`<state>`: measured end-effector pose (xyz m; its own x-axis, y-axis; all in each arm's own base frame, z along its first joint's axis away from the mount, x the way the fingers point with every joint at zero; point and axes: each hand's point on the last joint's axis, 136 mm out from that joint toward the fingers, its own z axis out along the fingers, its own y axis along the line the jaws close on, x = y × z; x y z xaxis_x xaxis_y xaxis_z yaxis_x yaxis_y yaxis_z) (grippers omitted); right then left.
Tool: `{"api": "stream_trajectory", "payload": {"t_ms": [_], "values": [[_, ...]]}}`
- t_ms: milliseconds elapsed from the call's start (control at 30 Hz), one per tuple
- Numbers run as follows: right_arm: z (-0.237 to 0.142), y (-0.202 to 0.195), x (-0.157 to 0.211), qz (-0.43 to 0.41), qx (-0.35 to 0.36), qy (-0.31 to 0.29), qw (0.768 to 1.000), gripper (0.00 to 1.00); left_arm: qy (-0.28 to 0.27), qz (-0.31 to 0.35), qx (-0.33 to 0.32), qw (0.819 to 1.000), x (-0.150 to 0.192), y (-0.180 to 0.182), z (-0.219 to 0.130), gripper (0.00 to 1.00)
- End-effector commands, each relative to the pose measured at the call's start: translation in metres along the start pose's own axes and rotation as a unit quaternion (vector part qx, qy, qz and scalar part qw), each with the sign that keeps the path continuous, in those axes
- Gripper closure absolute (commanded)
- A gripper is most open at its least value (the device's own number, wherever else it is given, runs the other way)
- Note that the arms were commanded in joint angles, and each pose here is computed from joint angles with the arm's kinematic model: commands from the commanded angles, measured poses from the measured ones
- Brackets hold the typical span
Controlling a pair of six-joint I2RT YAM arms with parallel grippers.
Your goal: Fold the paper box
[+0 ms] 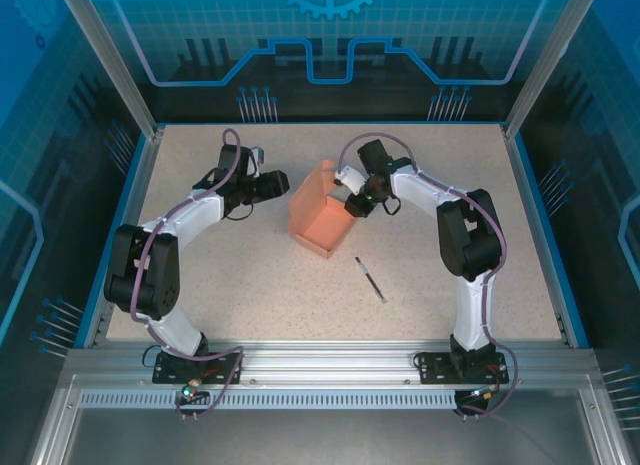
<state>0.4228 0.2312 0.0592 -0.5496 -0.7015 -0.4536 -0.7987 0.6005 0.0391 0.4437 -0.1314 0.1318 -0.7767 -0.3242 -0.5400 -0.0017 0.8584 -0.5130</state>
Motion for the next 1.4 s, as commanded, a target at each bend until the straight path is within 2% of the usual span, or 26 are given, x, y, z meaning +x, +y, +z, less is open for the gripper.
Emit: {"api": "stream_trajectory", "payload": {"t_ms": [0,400,967,1367], "values": [[0.004,-0.001,0.005,0.003,-0.005,0.017,1.0,0.77,-0.012,0.014,0.001,1.0,-0.004,-0.003,-0.009,0.34],[-0.021,-0.004,-0.013,-0.001,0.008,-0.021,1.0,0.77,-0.008,0.012,-0.001,1.0,0.0,0.001,-0.007,0.34],[0.007,-0.01,0.004,-0.013,0.001,0.029,1.0,0.74,-0.004,0.01,-0.001,1.0,0.001,0.003,-0.006,0.34],[0.019,-0.008,0.013,-0.022,0.003,0.053,0.998,0.84,-0.003,0.009,-0.003,1.0,0.004,0.006,-0.006,0.34]]}}
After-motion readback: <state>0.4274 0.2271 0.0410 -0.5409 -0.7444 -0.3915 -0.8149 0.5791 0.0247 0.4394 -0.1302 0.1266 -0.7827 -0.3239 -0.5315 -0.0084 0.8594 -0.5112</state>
